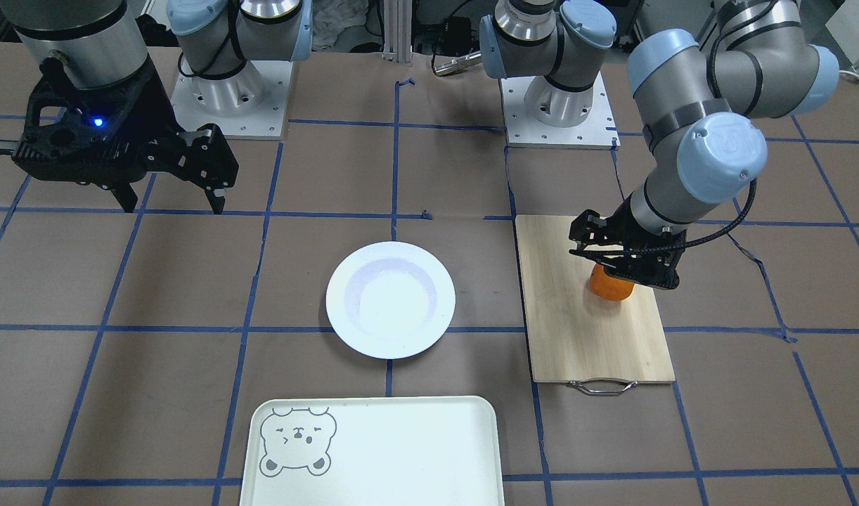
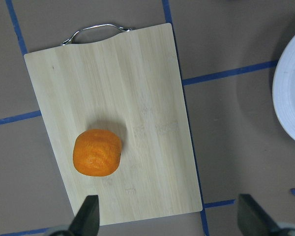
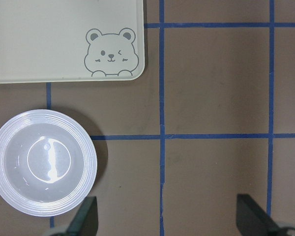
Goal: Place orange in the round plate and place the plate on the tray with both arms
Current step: 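Lower the left gripper onto the orange on the bamboo board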
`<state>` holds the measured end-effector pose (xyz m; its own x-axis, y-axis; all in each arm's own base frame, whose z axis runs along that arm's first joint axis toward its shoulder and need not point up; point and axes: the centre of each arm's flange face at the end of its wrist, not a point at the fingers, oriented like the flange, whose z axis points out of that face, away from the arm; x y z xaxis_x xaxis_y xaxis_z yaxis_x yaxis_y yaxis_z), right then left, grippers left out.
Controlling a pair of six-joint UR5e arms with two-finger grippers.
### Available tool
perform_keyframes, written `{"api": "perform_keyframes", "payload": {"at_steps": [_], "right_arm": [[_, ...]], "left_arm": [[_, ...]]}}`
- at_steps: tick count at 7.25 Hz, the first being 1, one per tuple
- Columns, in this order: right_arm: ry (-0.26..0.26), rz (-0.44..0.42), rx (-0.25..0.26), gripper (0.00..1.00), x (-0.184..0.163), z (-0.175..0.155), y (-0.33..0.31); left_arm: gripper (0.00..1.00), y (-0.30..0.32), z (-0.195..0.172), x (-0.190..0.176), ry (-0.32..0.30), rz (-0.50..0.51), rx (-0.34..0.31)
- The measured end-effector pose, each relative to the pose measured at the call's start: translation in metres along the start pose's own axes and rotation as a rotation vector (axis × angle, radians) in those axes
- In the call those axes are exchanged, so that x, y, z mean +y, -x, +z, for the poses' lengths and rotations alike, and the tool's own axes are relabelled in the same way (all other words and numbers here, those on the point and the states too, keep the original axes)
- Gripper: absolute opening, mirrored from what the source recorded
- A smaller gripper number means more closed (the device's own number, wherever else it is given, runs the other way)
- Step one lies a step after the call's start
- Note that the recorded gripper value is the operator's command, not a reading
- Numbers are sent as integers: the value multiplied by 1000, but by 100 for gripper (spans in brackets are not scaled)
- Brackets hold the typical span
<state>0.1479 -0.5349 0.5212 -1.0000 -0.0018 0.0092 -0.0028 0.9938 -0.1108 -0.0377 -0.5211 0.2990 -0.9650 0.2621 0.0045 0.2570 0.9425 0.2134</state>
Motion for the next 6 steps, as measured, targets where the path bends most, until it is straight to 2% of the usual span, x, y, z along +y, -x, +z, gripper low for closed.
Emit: {"api": "perform_keyframes", "payload": {"at_steps": [2, 4, 5, 6], "right_arm": [[1, 0, 0, 100, 0, 0, 0], [1, 0, 0, 100, 0, 0, 0], [1, 0, 0, 100, 0, 0, 0], [1, 0, 0, 100, 0, 0, 0]], "left_arm": [[100, 17, 46, -14, 33, -2, -24], [99, 26, 76, -25, 79, 1, -54], [95, 28, 87, -28, 103, 5, -63], [83, 29, 94, -30, 118, 8, -67]]}}
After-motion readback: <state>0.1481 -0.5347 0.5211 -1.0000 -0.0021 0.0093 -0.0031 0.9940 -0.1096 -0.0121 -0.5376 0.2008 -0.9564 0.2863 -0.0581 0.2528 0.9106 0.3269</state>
